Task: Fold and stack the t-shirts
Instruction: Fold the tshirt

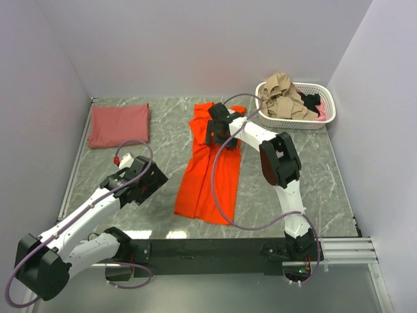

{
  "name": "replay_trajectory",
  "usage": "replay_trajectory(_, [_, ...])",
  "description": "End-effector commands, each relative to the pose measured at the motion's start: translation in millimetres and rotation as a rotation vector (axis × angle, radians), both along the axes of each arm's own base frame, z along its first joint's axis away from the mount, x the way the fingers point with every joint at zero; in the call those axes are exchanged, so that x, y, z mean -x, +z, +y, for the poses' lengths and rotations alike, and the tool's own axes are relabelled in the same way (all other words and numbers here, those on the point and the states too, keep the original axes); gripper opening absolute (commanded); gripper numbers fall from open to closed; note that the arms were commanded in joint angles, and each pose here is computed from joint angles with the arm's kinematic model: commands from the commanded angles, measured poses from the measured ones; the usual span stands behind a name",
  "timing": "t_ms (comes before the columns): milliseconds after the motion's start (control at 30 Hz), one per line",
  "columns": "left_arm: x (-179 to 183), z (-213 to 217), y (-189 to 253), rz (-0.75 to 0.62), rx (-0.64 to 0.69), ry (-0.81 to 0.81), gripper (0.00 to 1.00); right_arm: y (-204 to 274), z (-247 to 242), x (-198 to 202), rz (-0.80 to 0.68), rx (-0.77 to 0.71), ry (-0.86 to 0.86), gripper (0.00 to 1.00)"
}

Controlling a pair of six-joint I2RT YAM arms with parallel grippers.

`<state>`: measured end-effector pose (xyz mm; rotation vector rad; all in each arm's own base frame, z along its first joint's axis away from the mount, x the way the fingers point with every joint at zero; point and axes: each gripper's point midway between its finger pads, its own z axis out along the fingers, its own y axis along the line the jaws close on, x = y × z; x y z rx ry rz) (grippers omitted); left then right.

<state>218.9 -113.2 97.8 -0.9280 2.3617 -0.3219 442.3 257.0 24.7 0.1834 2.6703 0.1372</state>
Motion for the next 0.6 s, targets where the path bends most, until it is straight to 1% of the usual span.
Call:
replay_trajectory(0, [-1.4, -24.3, -5.3, -0.006, 0.076, -0.125, 0.99, -5.1, -20.3, -21.6, -0.020, 0.091, 0.038, 0.93])
replay_trajectory(67, [3.7, -31.3, -14.2, 0.014, 0.099, -0.172, 0.99, 5.0, -20.3, -19.7, -0.017, 0.100, 0.070, 0.93])
replay_trajectory(100, [8.1, -40.0, -16.0, 0.028, 0.138, -0.209, 1.00, 19.2, -17.8, -18.9, -0.037, 0.085, 0.077, 0.93])
replay_trajectory(133, [5.2, -48.1, -13.7, 0.007, 0.171, -0.237, 0.99, 27.2, -12.3, -15.9, -0.040, 0.051, 0.104, 0.93])
replay_trajectory(167, [8.7, -50.4, -20.7, 0.012, 0.179, -0.263, 0.99, 35.3, -7.7, -12.1, -0.052, 0.028, 0.125, 0.93])
replay_trajectory(200, [14.7, -61.6, -20.1, 0.022, 0.230, -0.318, 0.99, 53.0, -4.7, -1.0, -0.074, 0.002, 0.143, 0.93])
replay_trajectory(233, [15.1, -65.9, -23.1, 0.003, 0.248, -0.345, 0.99, 65.1, 3.3, 2.4, -0.104, -0.036, 0.169, 0.93])
replay_trajectory(267, [18.2, -69.8, -24.6, 0.004, 0.261, -0.369, 0.99, 83.7, 4.3, 15.9, -0.129, -0.062, 0.187, 0.93])
replay_trajectory(333, [21.2, -72.7, -28.4, 0.004, 0.265, -0.396, 0.99, 103.8, 6.1, 25.0, -0.176, -0.114, 0.167, 0.93])
replay_trajectory(367, [21.6, -71.9, -33.0, 0.007, 0.250, -0.408, 0.99, 112.6, 9.5, 33.2, -0.187, -0.156, 0.173, 0.93])
replay_trajectory(400, [22.1, -71.0, -35.8, 0.013, 0.240, -0.410, 0.99, 121.2, 1.8, 51.5, -0.196, -0.185, 0.165, 0.93])
replay_trajectory(433, [22.6, -70.4, -40.5, 0.028, 0.227, -0.418, 0.98, 129.8, 5.1, 55.9, -0.226, -0.237, 0.149, 0.94])
replay_trajectory(467, [22.2, -72.7, -41.1, 0.025, 0.231, -0.432, 0.96, 133.0, 0.7, 63.0, -0.237, -0.259, 0.134, 0.94])
replay_trajectory(500, [23.4, -75.6, -42.8, 0.028, 0.233, -0.449, 0.91, 130.3, -5.5, 85.3, -0.222, -0.288, 0.136, 0.94])
replay_trajectory(567, [27.4, -79.6, -52.4, 0.058, 0.231, -0.467, 0.88, 128.7, -6.1, 104.9, -0.208, -0.357, 0.126, 0.95])
